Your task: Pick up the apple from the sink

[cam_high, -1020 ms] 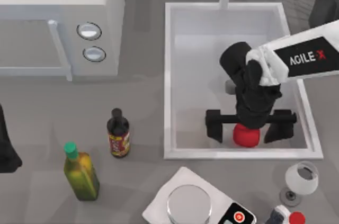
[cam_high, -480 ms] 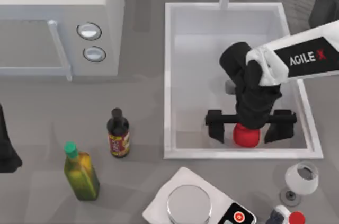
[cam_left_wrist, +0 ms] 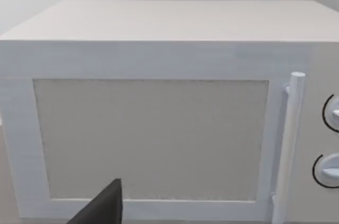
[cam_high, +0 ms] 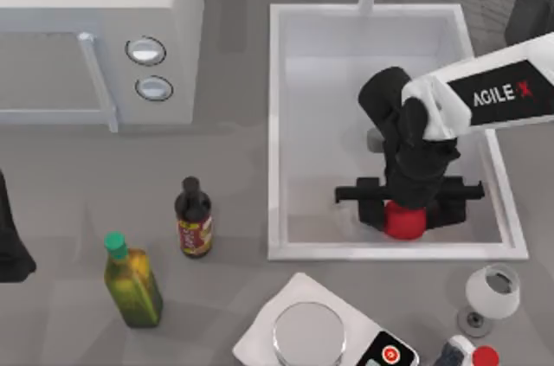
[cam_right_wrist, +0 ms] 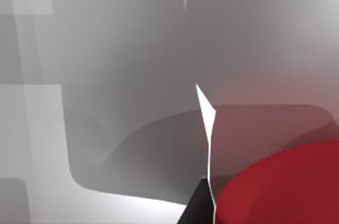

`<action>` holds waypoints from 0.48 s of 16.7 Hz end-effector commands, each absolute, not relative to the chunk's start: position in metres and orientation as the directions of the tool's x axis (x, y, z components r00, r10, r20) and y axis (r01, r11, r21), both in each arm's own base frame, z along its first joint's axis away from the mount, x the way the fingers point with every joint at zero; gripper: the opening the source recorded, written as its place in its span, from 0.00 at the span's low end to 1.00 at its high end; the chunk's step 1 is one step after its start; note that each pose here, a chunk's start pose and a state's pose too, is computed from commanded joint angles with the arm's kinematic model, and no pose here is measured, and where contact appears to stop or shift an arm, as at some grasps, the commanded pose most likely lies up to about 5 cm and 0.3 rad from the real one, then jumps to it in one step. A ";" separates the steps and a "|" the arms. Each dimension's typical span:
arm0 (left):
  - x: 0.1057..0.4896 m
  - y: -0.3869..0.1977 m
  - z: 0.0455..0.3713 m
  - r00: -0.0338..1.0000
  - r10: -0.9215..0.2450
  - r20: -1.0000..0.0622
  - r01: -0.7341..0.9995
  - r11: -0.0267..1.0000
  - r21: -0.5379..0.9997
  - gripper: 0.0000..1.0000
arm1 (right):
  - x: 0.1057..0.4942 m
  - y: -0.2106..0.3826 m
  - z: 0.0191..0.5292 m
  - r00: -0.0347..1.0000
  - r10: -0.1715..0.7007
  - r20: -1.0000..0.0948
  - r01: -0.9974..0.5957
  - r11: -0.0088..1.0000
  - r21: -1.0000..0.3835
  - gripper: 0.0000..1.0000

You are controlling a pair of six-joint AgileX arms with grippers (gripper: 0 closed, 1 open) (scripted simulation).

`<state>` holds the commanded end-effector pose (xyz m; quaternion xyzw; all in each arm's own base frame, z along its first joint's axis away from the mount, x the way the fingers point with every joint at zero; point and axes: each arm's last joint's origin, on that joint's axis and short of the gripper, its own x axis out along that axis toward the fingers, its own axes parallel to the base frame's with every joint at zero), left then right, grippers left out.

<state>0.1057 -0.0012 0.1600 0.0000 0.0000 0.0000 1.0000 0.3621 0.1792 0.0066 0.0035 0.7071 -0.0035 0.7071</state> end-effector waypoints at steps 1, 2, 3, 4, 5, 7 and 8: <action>0.106 -0.001 0.160 1.000 0.000 0.000 0.000 1.000 0.000 1.00 | 0.362 0.179 0.007 0.000 0.000 -1.000 0.010 1.000 0.000 0.00; 0.106 -0.001 0.160 1.000 0.000 0.000 0.000 1.000 0.000 1.00 | 0.362 0.179 0.007 0.000 0.000 -1.000 0.010 1.000 0.000 0.00; 0.106 -0.001 0.160 1.000 0.000 0.000 0.000 1.000 0.000 1.00 | 0.362 0.179 0.007 0.000 0.000 -1.000 0.010 1.000 0.000 0.00; 0.106 -0.001 0.160 1.000 0.000 0.000 0.000 1.000 0.000 1.00 | 0.362 0.179 0.007 0.000 0.000 -1.000 0.010 1.000 0.000 0.00; 0.106 -0.001 0.160 1.000 0.000 0.000 0.000 1.000 0.000 1.00 | 0.362 0.179 0.007 0.000 0.000 -1.000 0.010 1.000 0.000 0.00; 0.106 -0.001 0.160 1.000 0.000 0.000 0.000 1.000 0.000 1.00 | 0.362 0.179 0.007 0.000 0.000 -1.000 0.010 1.000 0.000 0.00; 0.106 -0.001 0.160 1.000 0.000 0.000 0.000 1.000 0.000 1.00 | 0.368 0.180 0.035 0.049 0.000 -0.999 0.003 1.000 0.000 0.00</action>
